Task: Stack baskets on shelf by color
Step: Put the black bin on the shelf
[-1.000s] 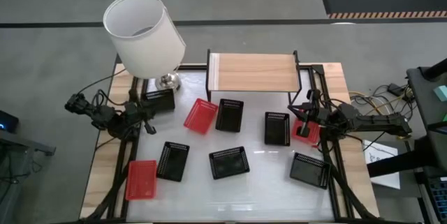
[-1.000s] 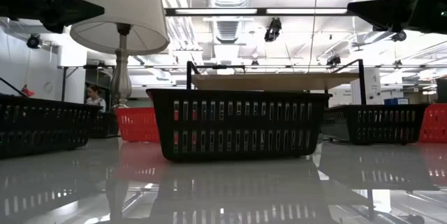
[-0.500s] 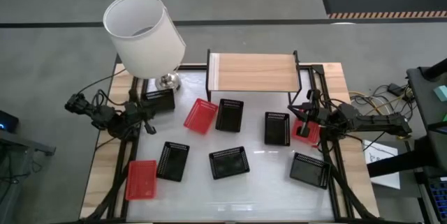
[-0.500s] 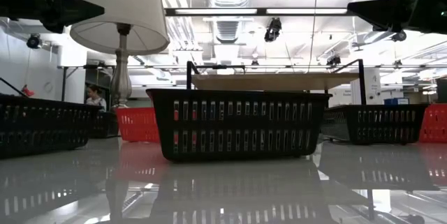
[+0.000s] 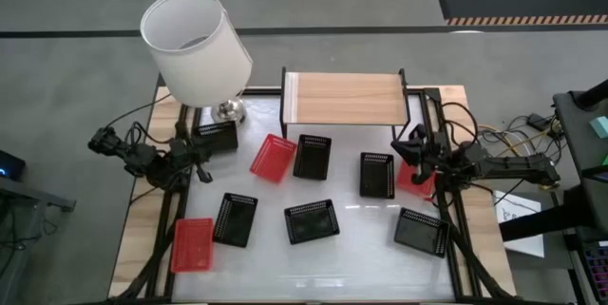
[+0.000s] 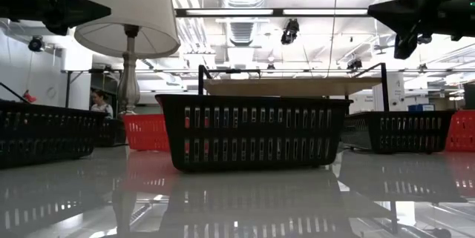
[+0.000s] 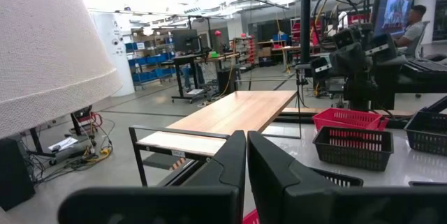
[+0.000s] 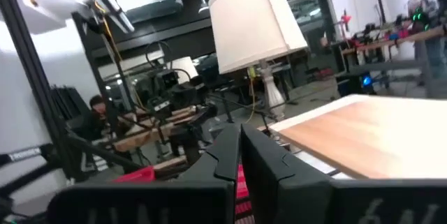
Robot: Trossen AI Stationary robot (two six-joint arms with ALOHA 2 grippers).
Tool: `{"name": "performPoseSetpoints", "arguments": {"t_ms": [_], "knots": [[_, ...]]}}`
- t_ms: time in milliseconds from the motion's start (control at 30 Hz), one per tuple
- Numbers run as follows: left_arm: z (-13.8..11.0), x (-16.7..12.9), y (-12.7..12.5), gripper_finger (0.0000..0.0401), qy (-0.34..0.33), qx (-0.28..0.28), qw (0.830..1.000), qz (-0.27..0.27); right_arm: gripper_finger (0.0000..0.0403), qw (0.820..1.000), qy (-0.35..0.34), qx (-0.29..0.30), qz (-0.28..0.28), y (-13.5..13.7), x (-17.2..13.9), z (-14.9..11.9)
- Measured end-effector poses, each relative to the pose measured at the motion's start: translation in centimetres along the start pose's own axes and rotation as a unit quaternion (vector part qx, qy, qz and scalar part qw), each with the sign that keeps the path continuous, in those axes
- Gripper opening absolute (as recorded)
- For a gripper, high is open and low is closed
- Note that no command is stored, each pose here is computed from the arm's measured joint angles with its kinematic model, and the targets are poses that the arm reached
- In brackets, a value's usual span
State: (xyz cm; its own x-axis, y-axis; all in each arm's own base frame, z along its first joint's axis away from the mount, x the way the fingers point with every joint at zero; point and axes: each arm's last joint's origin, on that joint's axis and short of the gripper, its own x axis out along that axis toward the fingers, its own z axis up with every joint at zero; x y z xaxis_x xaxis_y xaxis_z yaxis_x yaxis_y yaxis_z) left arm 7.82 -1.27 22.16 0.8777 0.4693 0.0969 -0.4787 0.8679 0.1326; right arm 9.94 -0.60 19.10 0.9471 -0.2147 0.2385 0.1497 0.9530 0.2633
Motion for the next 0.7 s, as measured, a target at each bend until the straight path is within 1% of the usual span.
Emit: {"name": "performPoseSetpoints", "arguments": {"t_ms": [67,400,433,467,500,533,567,633,700], "knots": [[0.01,0.00,0.00,0.0000,0.000,0.000,1.000,0.000,0.0009,1.000,0.000,-0.009,0.000,0.00,0.00,-0.01],[0.02,0.00,0.00,0.0000,-0.001,-0.004,1.000,-0.001,0.0009,1.000,0.002,-0.006,0.000,-0.01,0.00,-0.04],[0.03,0.00,-0.03,0.0000,-0.002,-0.022,1.000,-0.006,0.0009,1.000,0.002,-0.006,0.000,-0.01,0.00,-0.04],[0.05,0.00,-0.04,0.0000,-0.003,-0.061,0.998,-0.008,0.0009,1.000,0.002,-0.006,0.000,-0.01,0.00,-0.03],[0.11,0.00,0.01,0.0000,-0.004,-0.121,0.993,-0.003,0.0009,1.000,0.002,-0.006,0.000,-0.01,0.00,-0.03],[0.15,0.00,0.12,0.0000,-0.005,-0.179,0.984,0.013,0.0009,1.000,0.002,-0.007,0.000,-0.01,0.00,-0.04],[0.16,-0.02,0.29,0.0000,-0.005,-0.212,0.977,0.036,0.0009,1.000,0.002,-0.006,0.000,-0.01,0.00,-0.04],[0.14,-0.04,0.43,0.0000,-0.005,-0.225,0.973,0.057,0.0009,1.000,0.002,-0.006,0.000,-0.01,0.00,-0.04],[0.13,-0.01,0.39,0.0000,-0.004,-0.217,0.975,0.057,0.0009,1.000,0.003,-0.006,-0.001,-0.01,0.00,-0.06]]}}
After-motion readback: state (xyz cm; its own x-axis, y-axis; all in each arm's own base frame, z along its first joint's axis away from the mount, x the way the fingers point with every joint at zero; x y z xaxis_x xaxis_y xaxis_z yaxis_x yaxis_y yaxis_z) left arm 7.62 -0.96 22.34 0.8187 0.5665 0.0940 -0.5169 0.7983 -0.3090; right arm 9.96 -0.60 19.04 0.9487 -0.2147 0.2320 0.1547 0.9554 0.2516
